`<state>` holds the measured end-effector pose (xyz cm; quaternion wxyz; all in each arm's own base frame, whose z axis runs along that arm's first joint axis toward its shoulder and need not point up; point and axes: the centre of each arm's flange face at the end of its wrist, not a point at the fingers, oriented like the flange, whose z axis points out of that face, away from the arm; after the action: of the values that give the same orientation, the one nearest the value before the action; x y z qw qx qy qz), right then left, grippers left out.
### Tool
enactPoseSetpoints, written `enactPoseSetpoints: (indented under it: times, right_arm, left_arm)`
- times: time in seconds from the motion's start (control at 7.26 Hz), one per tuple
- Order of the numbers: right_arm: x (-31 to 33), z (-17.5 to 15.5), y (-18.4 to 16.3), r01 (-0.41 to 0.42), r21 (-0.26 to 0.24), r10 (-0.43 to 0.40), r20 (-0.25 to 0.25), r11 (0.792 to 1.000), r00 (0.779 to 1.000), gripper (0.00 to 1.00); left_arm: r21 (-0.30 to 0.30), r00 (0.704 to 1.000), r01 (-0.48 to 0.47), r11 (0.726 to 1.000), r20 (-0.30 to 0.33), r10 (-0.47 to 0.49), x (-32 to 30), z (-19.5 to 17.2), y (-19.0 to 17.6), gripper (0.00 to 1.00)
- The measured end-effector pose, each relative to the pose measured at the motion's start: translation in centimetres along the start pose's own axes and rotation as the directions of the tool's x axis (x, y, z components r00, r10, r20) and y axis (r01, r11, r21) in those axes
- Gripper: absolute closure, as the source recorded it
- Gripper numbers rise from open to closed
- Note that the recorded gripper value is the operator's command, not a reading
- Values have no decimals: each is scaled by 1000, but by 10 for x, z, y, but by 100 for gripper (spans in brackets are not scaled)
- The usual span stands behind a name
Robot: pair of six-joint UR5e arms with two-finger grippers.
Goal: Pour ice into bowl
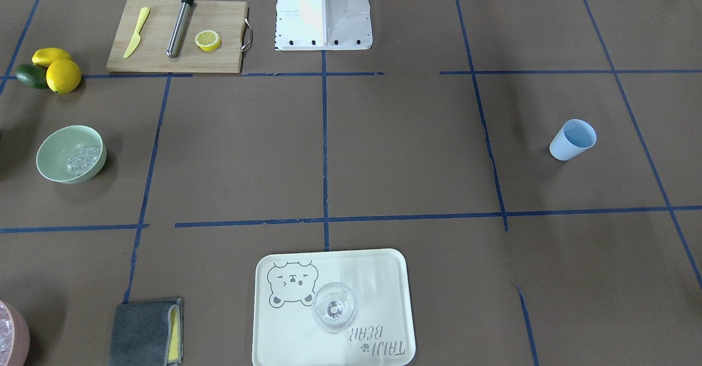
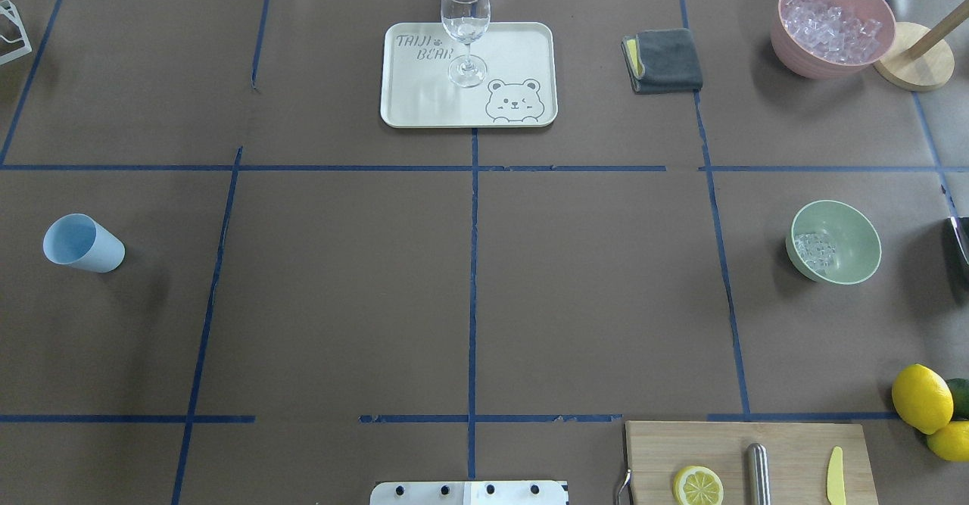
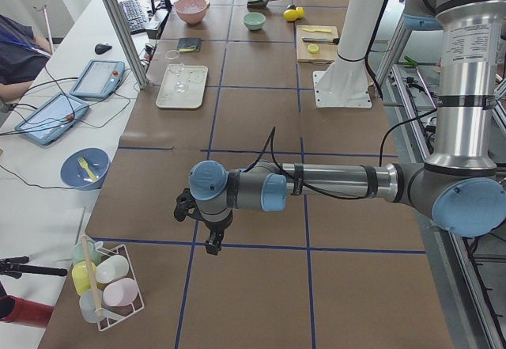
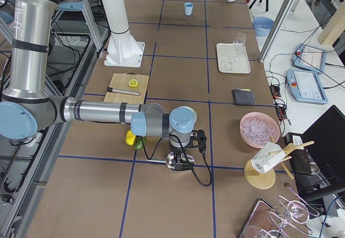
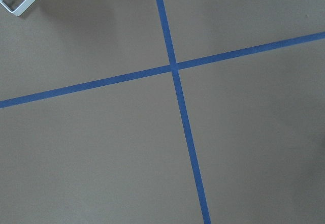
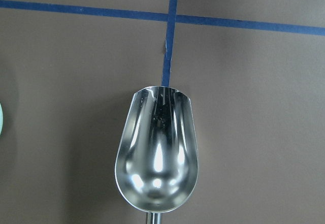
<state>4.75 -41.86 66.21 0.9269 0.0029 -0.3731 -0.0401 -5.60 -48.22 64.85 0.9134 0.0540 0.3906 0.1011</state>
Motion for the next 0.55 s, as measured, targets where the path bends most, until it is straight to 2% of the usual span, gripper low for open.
enactPoseSetpoints:
  times: [0.55]
  right_arm:
    - [3,3,2,-9,-9,9,-3,1000,1000,0]
  left_arm:
    - [12,1000,-15,1000,3,15,1,-1,-2,0]
